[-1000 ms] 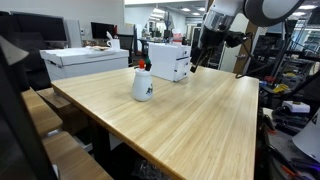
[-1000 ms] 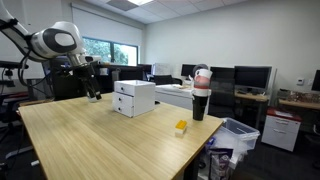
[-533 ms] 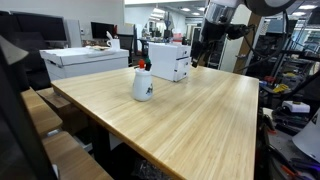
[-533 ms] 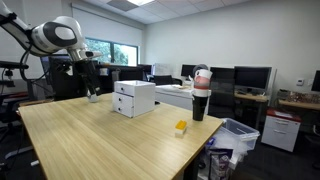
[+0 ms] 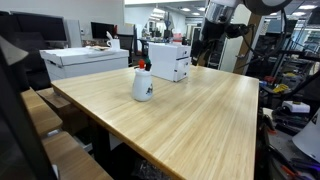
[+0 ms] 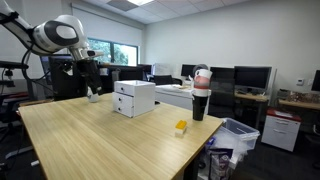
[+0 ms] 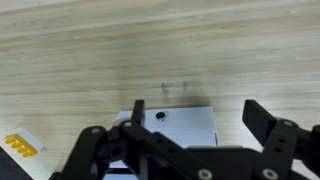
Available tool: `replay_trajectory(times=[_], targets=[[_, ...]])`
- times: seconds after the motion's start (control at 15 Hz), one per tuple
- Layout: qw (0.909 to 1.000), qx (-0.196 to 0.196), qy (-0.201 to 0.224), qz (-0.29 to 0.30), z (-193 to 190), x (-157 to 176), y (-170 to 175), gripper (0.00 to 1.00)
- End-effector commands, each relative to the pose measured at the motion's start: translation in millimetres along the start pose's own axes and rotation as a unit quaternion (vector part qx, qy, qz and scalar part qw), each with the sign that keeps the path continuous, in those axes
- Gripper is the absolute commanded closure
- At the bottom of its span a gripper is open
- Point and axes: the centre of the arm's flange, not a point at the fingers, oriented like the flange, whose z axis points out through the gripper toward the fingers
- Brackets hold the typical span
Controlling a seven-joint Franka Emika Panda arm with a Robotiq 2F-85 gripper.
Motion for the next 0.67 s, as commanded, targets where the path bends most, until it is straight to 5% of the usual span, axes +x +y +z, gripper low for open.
replay_trajectory(times=[0.0,0.6], targets=[[0.9999,0.013,-0.009,-0.003,-5.9,15.7,12.1,0.0],[0.9986,0.034,-0.034,-0.021,-3.7,50.9,35.9,0.0]])
